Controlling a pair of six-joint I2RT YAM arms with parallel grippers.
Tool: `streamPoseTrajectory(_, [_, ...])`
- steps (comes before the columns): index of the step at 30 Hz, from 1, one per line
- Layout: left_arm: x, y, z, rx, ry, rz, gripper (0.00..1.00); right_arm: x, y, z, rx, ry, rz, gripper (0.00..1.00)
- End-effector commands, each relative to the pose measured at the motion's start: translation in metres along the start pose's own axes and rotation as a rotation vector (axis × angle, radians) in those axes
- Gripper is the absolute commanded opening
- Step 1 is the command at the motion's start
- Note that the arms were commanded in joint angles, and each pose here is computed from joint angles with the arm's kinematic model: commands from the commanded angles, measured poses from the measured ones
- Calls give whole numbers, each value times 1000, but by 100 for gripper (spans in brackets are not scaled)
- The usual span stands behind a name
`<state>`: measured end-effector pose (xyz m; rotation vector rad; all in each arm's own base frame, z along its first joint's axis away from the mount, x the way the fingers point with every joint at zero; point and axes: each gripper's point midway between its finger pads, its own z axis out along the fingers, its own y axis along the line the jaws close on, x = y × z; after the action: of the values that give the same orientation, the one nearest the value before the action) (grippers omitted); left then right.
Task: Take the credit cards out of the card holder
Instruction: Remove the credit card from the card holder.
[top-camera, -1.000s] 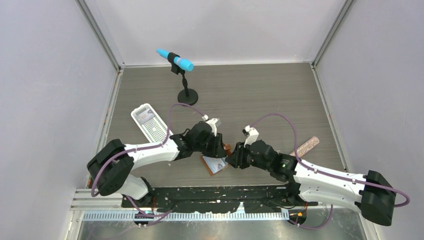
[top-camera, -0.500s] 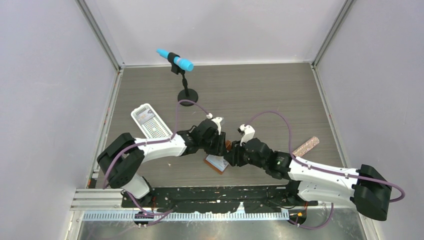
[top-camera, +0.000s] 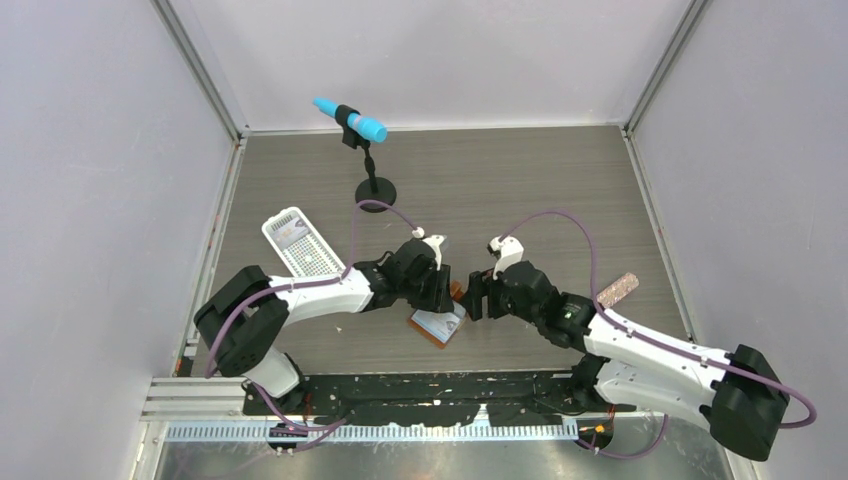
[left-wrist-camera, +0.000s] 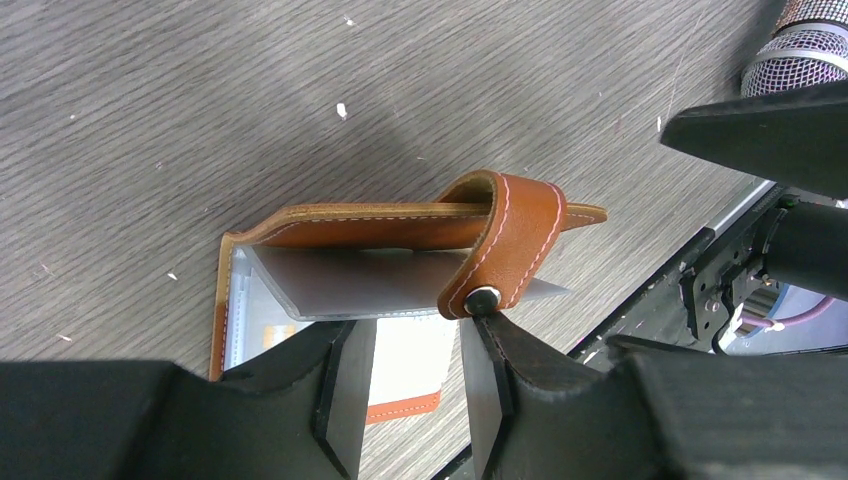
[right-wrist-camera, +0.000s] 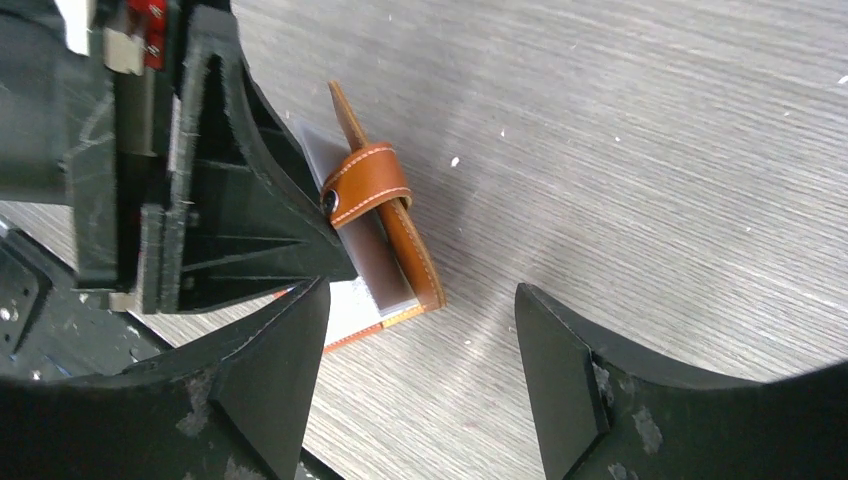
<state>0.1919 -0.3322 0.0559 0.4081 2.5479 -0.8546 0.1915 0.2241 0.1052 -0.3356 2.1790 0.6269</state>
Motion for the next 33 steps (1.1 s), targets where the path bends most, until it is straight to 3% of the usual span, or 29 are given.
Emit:
streamPoseTrajectory(1, [-6, -1, -2, 0, -28, -1, 38, -11, 18, 8, -109, 21, -79, 75])
streamPoseTrajectory(7, [-5, 1, -1, 1, -26, -9, 38, -1, 26, 25, -160, 75, -118, 74])
streamPoseTrajectory(9, [-3, 2, -1, -2, -24, -10, 38, 0, 23, 29, -143, 82, -119, 68])
streamPoseTrajectory(16, [7, 17, -10, -52, -31, -16, 38, 18, 12, 37, -92, 110, -44, 25])
streamPoseTrajectory(21, [16, 26, -24, -63, -50, -49, 38, 26, 24, 30, -163, 79, 158, 9])
streamPoseTrajectory(26, [12, 21, -41, -38, -104, -70, 39, 35, 39, 21, -211, 68, 401, 6])
streamPoseTrajectory(33, [-13, 1, -42, 24, -141, -63, 39, 48, 57, 16, -184, 79, 548, 7])
